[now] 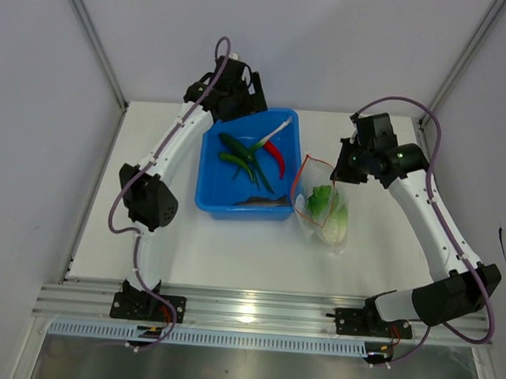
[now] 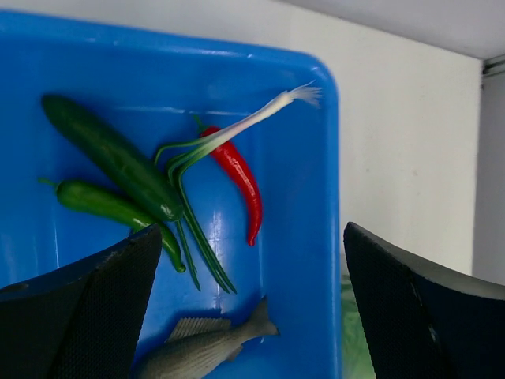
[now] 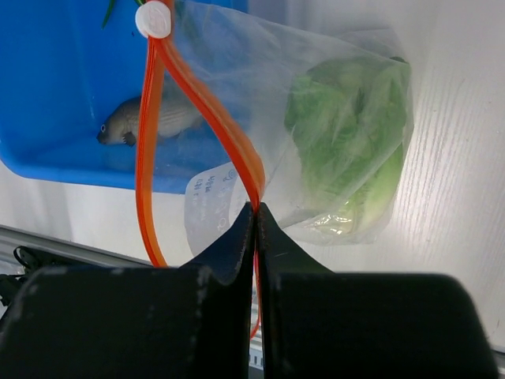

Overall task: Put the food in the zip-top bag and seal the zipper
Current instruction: Adjust the zipper food storage bag at the center of the board, then pick up the fake vegetable from the bin, then place the fake vegetable in the zipper food storage bag.

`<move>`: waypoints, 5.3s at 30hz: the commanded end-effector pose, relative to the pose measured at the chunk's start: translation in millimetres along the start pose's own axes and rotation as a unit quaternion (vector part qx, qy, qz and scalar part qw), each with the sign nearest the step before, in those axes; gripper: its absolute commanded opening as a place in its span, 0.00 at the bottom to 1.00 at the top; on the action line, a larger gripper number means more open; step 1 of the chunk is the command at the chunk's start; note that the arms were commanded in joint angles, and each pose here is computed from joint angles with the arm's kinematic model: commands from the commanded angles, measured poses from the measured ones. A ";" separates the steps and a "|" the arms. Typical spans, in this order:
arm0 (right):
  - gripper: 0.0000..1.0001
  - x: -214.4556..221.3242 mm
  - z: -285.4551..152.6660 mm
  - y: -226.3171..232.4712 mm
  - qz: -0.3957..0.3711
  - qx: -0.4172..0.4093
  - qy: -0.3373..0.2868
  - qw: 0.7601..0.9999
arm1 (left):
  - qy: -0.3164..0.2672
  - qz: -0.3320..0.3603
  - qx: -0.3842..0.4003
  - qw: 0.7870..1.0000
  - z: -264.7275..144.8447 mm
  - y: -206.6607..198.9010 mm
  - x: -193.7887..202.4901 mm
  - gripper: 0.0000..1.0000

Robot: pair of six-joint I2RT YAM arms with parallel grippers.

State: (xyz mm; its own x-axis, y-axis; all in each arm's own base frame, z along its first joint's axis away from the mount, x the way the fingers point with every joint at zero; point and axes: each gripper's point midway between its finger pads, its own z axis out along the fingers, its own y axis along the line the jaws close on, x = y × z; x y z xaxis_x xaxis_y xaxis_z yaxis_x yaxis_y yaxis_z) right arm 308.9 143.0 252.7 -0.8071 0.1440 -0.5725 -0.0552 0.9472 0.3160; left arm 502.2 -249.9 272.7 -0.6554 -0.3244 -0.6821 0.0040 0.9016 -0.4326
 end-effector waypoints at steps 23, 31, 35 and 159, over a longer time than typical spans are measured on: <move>0.00 13.7 20.9 6.2 -0.021 -0.004 0.012 1.000 | 0.034 -0.118 -0.124 0.985 80.1 52.6 60.8 0.83; 0.00 18.8 16.6 1.1 -0.023 0.004 0.010 1.000 | 0.078 -0.136 -0.141 0.978 95.2 64.5 98.0 0.80; 0.00 22.3 18.9 2.2 -0.020 0.000 0.015 1.000 | 0.081 -0.144 -0.149 0.975 100.2 66.3 96.4 0.81; 0.00 32.0 -32.0 52.6 -0.048 0.018 -0.097 0.994 | 0.329 -0.136 0.273 0.894 -165.2 -129.0 239.7 0.01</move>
State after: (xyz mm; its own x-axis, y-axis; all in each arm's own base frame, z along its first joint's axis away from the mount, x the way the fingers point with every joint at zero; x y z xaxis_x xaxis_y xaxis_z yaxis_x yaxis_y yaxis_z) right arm 257.9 187.7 259.4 -0.7160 0.0460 -0.6966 -0.1256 0.9731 0.1934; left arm 206.4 -401.6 238.3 -0.9979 -0.0360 -0.0534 0.0300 0.4733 -0.8804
